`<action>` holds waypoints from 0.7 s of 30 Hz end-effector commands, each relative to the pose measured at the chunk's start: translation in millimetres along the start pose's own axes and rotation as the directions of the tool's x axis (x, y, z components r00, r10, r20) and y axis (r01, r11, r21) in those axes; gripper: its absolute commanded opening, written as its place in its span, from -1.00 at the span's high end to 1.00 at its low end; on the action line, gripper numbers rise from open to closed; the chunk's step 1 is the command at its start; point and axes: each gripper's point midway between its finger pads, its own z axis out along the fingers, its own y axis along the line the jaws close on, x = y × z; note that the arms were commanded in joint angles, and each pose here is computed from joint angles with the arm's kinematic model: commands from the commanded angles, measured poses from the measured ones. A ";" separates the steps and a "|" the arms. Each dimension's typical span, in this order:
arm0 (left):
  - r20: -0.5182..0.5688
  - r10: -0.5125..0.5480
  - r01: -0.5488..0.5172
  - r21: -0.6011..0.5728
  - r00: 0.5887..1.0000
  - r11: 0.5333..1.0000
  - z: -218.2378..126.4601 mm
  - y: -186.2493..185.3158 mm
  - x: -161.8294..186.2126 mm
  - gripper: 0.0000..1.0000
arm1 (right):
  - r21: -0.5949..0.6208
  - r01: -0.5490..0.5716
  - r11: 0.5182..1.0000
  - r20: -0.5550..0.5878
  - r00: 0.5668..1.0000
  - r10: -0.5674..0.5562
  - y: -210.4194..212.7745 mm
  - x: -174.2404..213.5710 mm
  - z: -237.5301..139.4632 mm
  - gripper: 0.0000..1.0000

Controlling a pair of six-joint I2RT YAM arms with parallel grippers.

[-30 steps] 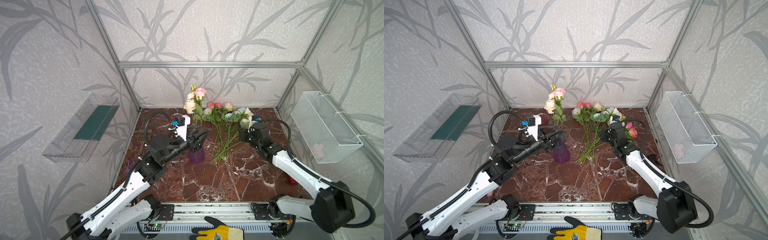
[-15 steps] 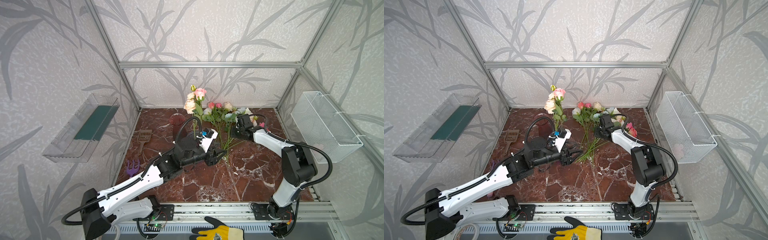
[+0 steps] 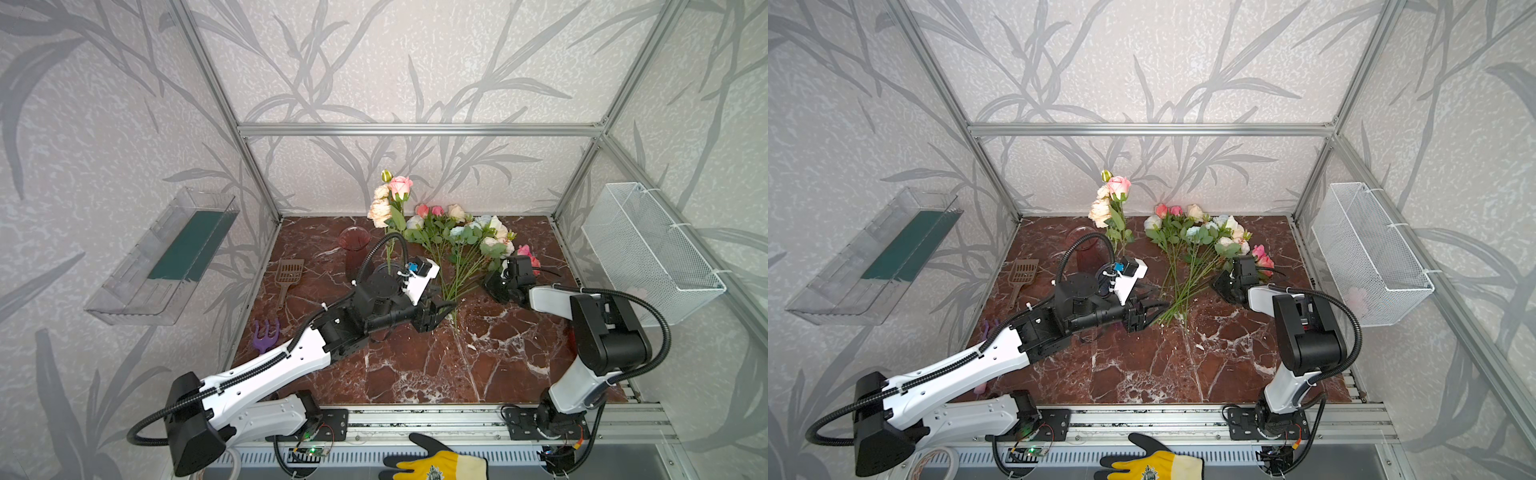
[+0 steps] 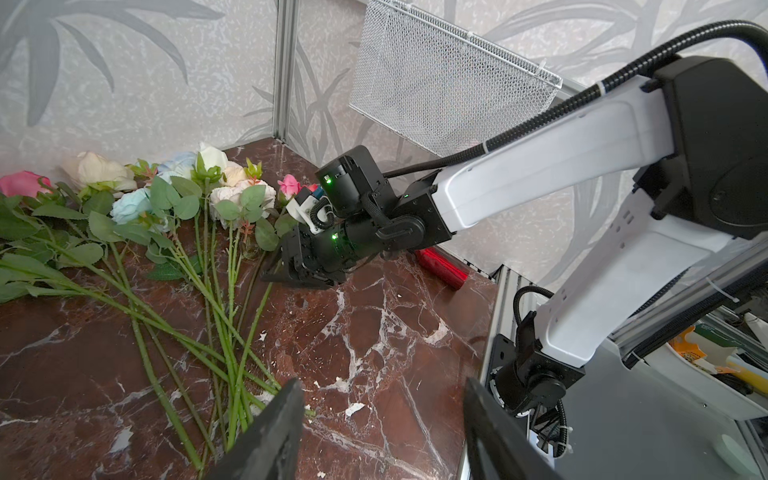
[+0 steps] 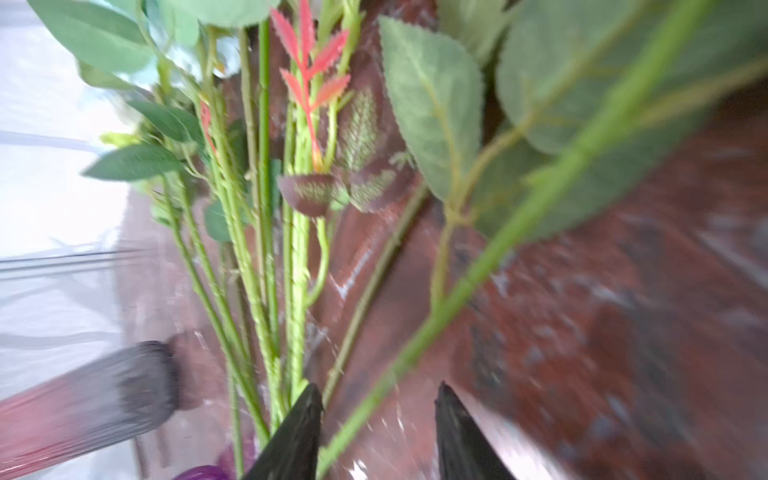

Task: Arrange the flowers into the vase
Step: 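Lift a coral rose with the right gripper while the left gripper approaches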

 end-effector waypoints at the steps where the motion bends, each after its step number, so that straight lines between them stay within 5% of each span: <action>1: 0.025 0.029 -0.029 0.019 0.999 0.999 -1.3 -7.8 -15.0 -0.24 | -0.144 -0.077 0.987 0.002 0.997 0.078 15.6 -4.5 10.6 0.09; 5: 0.021 0.036 -0.036 0.019 0.999 0.999 -0.7 -8.3 -13.7 -0.24 | -0.128 -0.128 0.983 0.017 0.991 0.131 5.2 -8.5 22.9 0.18; 11: 0.023 0.043 -0.043 0.007 0.999 0.999 -1.7 -6.2 -13.7 -0.24 | -0.147 -0.179 0.973 0.037 0.982 0.186 0.5 -13.7 25.9 0.67; 21: 0.031 0.051 -0.051 0.007 0.998 0.999 -4.3 -7.4 -16.8 -0.24 | -0.226 -0.169 0.959 0.062 0.980 0.188 19.3 -17.8 -1.6 0.90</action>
